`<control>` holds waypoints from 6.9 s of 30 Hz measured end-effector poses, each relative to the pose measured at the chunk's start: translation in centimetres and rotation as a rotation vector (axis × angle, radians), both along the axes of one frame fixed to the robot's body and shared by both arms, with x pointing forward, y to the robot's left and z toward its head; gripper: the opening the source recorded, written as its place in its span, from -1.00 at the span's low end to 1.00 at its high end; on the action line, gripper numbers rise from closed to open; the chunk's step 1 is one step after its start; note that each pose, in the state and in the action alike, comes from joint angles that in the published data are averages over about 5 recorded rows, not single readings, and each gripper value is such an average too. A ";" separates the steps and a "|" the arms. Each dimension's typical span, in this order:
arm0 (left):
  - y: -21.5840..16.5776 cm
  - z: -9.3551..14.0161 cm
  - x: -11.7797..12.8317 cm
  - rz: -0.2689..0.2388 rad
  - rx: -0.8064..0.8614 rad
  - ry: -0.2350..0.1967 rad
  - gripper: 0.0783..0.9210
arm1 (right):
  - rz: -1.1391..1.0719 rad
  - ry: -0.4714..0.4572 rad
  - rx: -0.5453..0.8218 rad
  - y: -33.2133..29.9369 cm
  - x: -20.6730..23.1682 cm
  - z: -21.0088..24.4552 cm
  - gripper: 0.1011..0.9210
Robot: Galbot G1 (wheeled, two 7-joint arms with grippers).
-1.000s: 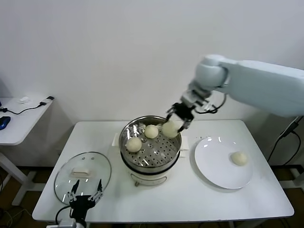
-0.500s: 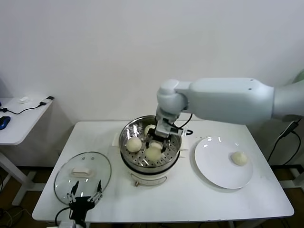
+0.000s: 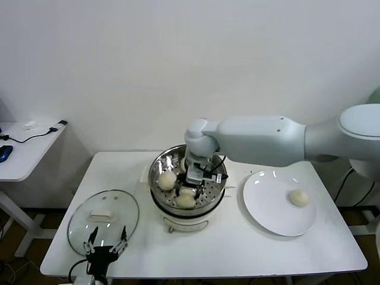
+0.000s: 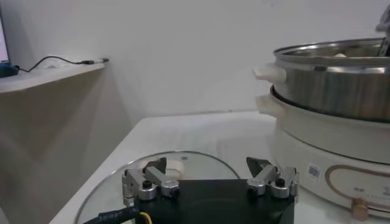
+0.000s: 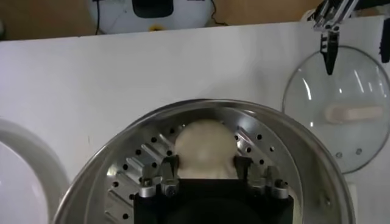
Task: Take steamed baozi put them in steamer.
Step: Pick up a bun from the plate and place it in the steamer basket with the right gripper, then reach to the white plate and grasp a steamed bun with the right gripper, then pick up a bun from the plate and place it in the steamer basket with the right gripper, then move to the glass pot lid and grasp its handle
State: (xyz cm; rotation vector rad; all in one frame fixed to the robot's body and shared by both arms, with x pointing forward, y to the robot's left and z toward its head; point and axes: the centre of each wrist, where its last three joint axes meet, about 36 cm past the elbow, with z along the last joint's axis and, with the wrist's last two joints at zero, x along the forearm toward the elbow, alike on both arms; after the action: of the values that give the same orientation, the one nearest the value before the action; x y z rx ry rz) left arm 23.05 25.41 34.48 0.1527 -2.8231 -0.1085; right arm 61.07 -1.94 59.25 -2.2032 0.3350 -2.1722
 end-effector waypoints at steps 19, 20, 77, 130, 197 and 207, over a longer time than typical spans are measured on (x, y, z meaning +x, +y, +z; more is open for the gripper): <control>-0.2 0.2 0.0 -0.003 -0.001 -0.010 0.77 | -0.124 -0.033 -0.009 -3.9 3.3 7.6 0.76; -0.2 0.2 0.0 -0.003 -0.001 -0.010 0.77 | -0.160 -0.036 -0.010 -5.0 3.9 8.6 0.76; 0.6 -1.1 0.0 0.011 0.025 0.018 0.77 | -1.476 0.052 -0.050 -46.5 3.9 -12.8 0.76; 0.0 -0.5 -0.4 -0.006 0.018 0.019 0.77 | -1.220 0.194 0.238 -13.7 2.9 6.3 0.31; 2.9 2.0 2.6 0.021 0.050 -0.089 0.77 | -1.757 0.224 1.671 -32.0 -6.3 -7.0 0.76; 3.6 1.2 3.4 0.019 0.150 -0.172 0.77 | -1.968 0.100 1.889 -38.3 -16.8 -17.8 0.76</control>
State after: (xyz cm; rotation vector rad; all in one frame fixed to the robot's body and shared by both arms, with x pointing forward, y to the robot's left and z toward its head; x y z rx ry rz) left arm 26.48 29.01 35.72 0.2326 -2.9835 -0.3173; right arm 44.25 -40.26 41.48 -0.2659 3.1534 -0.1740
